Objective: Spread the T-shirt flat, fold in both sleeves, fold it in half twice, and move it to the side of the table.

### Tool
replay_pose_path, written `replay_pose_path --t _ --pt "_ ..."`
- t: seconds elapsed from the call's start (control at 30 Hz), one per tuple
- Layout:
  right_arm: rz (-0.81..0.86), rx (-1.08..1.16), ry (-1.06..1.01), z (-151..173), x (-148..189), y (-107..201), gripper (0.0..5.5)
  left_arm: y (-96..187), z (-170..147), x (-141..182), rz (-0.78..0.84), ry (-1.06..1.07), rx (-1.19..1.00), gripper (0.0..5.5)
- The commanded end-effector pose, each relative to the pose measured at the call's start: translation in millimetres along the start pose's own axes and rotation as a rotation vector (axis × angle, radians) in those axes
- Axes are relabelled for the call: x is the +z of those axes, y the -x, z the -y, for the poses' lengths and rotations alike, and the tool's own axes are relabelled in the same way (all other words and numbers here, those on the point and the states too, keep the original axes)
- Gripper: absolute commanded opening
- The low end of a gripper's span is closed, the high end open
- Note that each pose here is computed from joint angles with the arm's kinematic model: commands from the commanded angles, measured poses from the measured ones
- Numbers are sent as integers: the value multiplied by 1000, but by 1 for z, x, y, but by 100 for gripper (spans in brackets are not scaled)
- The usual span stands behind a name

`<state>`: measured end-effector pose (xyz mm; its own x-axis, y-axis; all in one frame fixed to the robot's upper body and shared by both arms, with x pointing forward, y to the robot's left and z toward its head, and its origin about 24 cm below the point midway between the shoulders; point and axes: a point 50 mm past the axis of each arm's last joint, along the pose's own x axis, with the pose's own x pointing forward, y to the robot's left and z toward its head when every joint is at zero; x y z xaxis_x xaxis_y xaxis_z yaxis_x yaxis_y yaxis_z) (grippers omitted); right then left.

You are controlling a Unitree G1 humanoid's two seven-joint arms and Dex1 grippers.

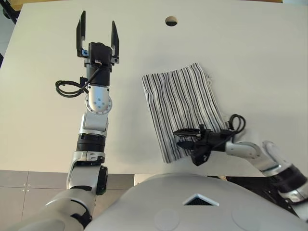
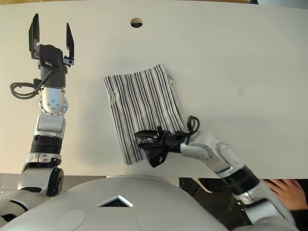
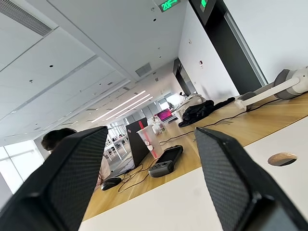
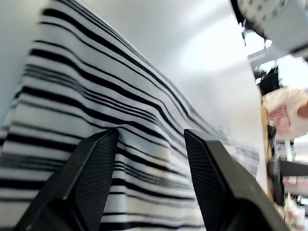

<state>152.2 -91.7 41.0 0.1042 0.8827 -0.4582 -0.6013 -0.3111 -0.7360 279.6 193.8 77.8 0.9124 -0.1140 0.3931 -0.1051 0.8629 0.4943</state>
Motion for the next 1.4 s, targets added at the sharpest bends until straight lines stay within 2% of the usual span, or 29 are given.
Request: replay_pose_path --t 0.03,0.1,0.17,0.33,0.43,0.6,0.73,0.9,0.97,1.03,1.1,1.17,1.27,1.33,1.4 --pt "-41 -108 26 29 -7 25 253 1 0 0 3 -6 -22 334" --pt "-32 -184 28 44 -4 45 253 0 5 3 16 2 -39 334" --pt "-8 -223 24 57 -8 53 253 -2 10 6 34 11 -60 334" --pt "-165 -267 -44 82 -75 19 253 -3 19 8 47 30 -82 334" --pt "-347 -211 -108 65 -121 3 253 -2 24 9 51 38 -94 334" --pt "-488 -184 -185 27 -150 13 253 1 25 9 56 29 -118 334" --pt "-491 -241 -181 22 -149 27 253 2 16 7 60 -15 -125 334" --pt "-456 -358 -147 37 -140 32 253 1 11 6 72 -43 -146 334" --pt "-412 -489 -101 55 -132 35 253 3 13 5 88 -85 -204 334" --pt "-320 -710 -45 76 -113 56 253 9 7 5 112 -149 -285 334" --pt "-246 -815 -35 78 -91 79 253 17 -2 6 137 -211 -360 334" --pt "-266 -725 -54 58 -76 102 281 30 -11 8 150 -281 -477 337" --pt "-446 -407 -115 4 -61 141 328 62 -14 6 148 -402 -761 380" --pt "-555 -212 -167 -25 -50 158 328 85 -5 6 166 -443 -978 380" --pt "-589 -99 -178 -37 -41 161 328 100 4 8 188 -448 -1128 380"
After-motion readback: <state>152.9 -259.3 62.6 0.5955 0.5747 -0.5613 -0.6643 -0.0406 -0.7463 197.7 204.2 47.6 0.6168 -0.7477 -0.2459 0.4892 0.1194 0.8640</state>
